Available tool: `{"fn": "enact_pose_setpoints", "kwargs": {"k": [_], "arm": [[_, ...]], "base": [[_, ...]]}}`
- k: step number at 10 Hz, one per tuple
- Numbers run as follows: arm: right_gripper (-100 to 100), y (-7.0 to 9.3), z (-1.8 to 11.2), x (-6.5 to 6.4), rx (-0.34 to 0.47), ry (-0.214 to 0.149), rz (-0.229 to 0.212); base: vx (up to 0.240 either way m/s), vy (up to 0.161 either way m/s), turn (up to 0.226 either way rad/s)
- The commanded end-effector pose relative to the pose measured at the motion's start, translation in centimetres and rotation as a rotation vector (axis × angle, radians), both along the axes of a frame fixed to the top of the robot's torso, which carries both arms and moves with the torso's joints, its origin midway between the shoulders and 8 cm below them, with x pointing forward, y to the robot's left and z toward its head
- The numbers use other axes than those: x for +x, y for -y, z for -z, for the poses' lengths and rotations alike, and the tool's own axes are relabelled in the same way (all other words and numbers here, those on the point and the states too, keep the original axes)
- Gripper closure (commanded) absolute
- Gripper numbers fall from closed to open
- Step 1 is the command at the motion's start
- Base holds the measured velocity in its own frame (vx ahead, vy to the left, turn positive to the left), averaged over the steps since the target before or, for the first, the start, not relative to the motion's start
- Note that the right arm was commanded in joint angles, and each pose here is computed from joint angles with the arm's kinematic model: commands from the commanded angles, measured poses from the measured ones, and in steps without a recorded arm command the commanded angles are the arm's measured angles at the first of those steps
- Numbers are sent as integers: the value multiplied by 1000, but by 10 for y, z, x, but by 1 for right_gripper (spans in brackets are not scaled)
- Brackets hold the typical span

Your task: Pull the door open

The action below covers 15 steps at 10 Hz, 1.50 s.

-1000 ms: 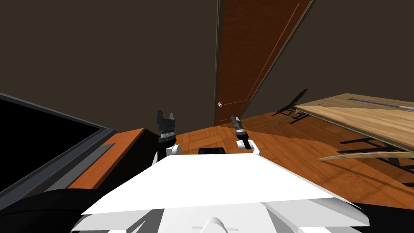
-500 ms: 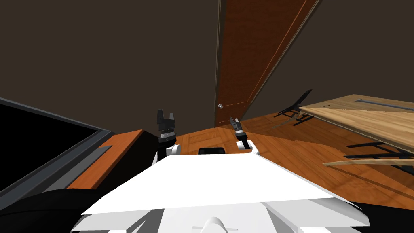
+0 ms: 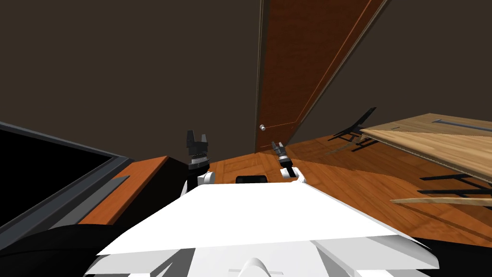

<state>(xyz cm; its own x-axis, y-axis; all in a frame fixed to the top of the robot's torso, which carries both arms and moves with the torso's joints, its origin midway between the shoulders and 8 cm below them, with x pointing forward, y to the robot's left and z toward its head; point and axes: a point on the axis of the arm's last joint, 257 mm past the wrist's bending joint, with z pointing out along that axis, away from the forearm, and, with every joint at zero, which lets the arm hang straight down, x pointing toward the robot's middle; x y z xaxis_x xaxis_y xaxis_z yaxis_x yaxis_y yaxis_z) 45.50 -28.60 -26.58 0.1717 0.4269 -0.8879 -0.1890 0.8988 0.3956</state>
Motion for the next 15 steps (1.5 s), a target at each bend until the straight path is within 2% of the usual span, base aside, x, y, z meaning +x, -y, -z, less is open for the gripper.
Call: {"fn": "enact_pose_setpoints", "kwargs": {"k": [1, 7, 15], "arm": [[-100, 1, 10, 1, -36, -13, 5], [-100, 0, 43, 2, -149, -60, 13], [-100, -2, 79, 1, -276, -111, 13]], "base": [[98, -11, 14], [103, -16, 16], [95, -17, 13]]}}
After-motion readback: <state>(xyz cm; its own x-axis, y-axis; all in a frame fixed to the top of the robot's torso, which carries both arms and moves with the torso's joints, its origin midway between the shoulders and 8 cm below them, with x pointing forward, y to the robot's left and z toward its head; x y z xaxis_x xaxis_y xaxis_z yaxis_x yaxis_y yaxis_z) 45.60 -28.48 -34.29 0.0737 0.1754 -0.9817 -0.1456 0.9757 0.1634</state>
